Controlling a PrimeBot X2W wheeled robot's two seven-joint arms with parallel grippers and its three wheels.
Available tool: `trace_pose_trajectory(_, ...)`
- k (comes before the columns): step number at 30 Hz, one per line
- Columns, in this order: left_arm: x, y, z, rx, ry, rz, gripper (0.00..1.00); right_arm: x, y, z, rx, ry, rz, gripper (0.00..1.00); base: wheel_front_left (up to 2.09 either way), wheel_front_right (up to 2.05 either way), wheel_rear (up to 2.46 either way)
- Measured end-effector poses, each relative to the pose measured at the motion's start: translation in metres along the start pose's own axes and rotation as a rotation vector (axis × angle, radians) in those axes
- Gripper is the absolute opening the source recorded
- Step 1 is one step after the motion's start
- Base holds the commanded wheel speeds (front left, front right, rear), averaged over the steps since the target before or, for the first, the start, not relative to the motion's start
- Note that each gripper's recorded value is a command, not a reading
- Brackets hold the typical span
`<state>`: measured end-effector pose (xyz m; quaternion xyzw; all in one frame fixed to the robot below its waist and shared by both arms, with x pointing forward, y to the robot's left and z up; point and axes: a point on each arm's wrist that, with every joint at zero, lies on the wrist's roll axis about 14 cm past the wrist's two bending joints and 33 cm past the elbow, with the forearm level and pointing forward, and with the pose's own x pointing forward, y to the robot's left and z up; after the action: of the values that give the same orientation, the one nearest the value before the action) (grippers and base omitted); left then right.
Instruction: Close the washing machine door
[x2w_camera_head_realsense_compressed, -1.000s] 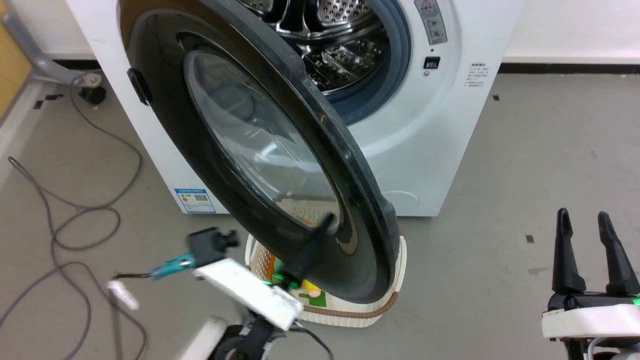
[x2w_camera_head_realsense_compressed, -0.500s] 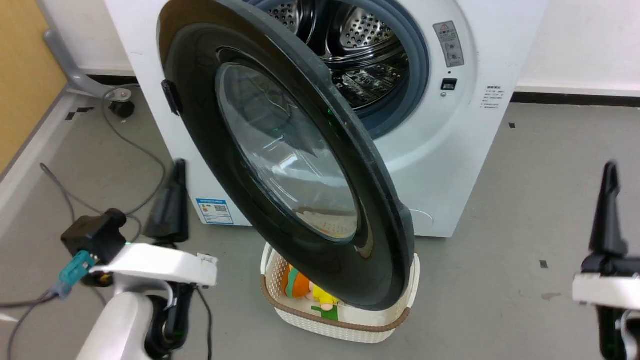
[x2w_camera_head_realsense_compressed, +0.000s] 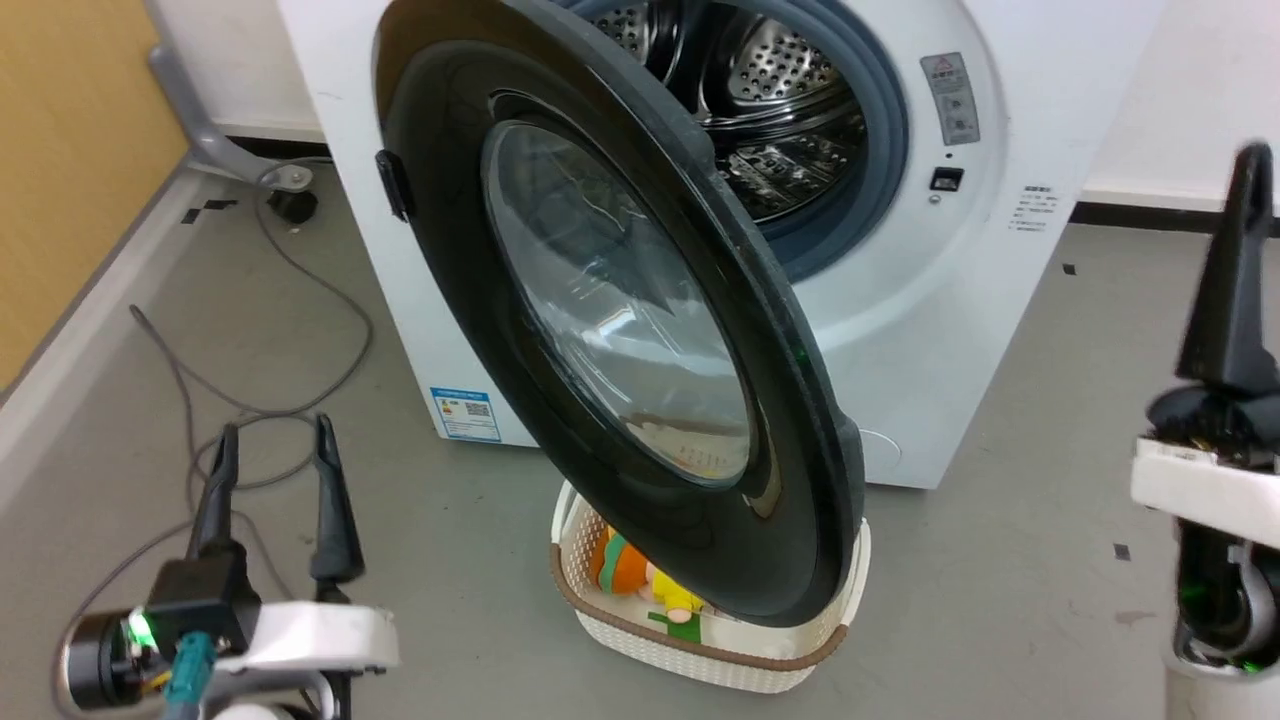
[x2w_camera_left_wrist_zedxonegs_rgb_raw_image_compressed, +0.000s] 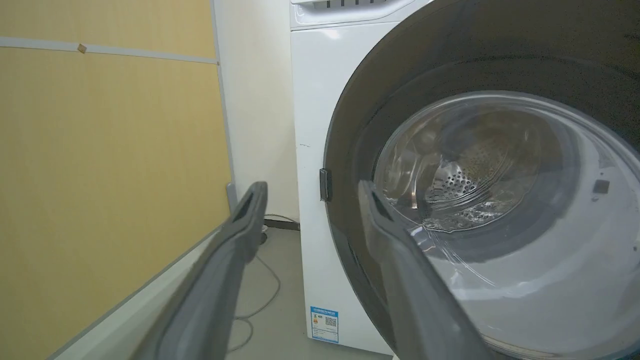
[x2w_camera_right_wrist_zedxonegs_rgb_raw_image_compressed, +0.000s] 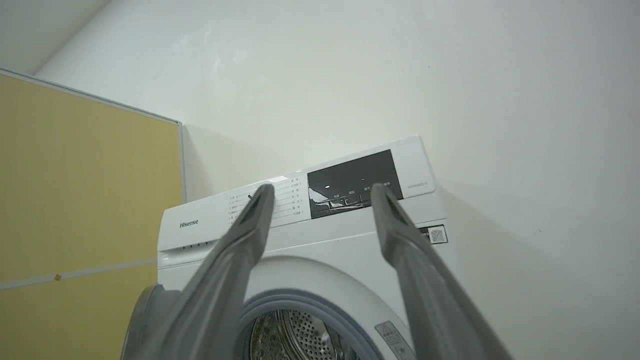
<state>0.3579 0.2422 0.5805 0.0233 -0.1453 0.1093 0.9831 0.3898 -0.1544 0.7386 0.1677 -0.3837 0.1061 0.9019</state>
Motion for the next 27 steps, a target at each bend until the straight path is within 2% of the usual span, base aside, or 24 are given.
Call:
trace_pose_trajectory(4, -0.011, 0.003, -0.005, -0.002, 0.020, 0.001, 1.00, 0.014, 0.043, 0.014, 0.124, -0.066, 0.113, 1.00, 0.00, 0.00, 0.00)
trace_pose_trajectory(5, -0.013, 0.004, -0.005, 0.005, 0.022, 0.004, 1.00, 0.016, 0.055, 0.016, 0.154, -0.073, 0.147, 0.93, 0.00, 0.00, 0.00)
trace_pose_trajectory(6, -0.015, 0.006, -0.007, 0.004, 0.027, 0.010, 1.00, 0.016, 0.068, 0.016, 0.190, -0.077, 0.181, 0.43, 0.00, 0.00, 0.00)
trace_pose_trajectory(7, -0.016, 0.008, -0.007, -0.001, 0.029, 0.022, 1.00, 0.016, 0.081, 0.017, 0.224, -0.075, 0.215, 0.12, 0.00, 0.00, 0.00)
trace_pose_trajectory(8, -0.017, 0.010, -0.006, -0.001, 0.027, 0.029, 1.00, 0.014, 0.093, 0.015, 0.253, -0.067, 0.249, 0.00, 0.00, 0.00, 0.00)
trace_pose_trajectory(9, -0.017, 0.010, -0.006, -0.001, 0.027, 0.029, 1.00, 0.014, 0.093, 0.015, 0.253, -0.067, 0.249, 0.00, 0.00, 0.00, 0.00)
trace_pose_trajectory(10, -0.018, 0.012, -0.006, 0.008, 0.026, 0.035, 1.00, 0.009, 0.114, 0.010, 0.311, -0.034, 0.319, 0.00, 0.00, 0.00, 0.00)
trace_pose_trajectory(12, -0.020, 0.012, -0.006, 0.004, 0.028, 0.040, 1.00, -0.002, 0.135, -0.003, 0.367, 0.036, 0.396, 0.00, 0.00, 0.00, 0.00)
trace_pose_trajectory(15, -0.023, 0.011, -0.010, 0.001, 0.040, 0.035, 1.00, -0.022, 0.159, -0.023, 0.398, 0.146, 0.498, 0.00, 0.00, 0.00, 0.00)
trace_pose_trajectory(22, -0.023, 0.009, -0.015, -0.004, 0.055, 0.032, 1.00, -0.096, 0.181, -0.091, 0.248, 0.452, 0.723, 0.00, 0.00, 0.00, 0.00)
trace_pose_trajectory(24, -0.023, 0.009, -0.016, -0.004, 0.057, 0.032, 1.00, -0.106, 0.181, -0.099, 0.238, 0.492, 0.740, 0.00, 0.00, 0.00, 0.00)
trace_pose_trajectory(25, -0.023, 0.008, -0.017, -0.006, 0.060, 0.033, 1.00, -0.124, 0.180, -0.114, 0.228, 0.563, 0.758, 0.00, 0.00, 0.00, 0.00)
trace_pose_trajectory(27, -0.023, 0.007, -0.018, -0.007, 0.061, 0.031, 1.00, -0.131, 0.179, -0.119, 0.223, 0.590, 0.760, 0.00, 0.00, 0.00, 0.00)
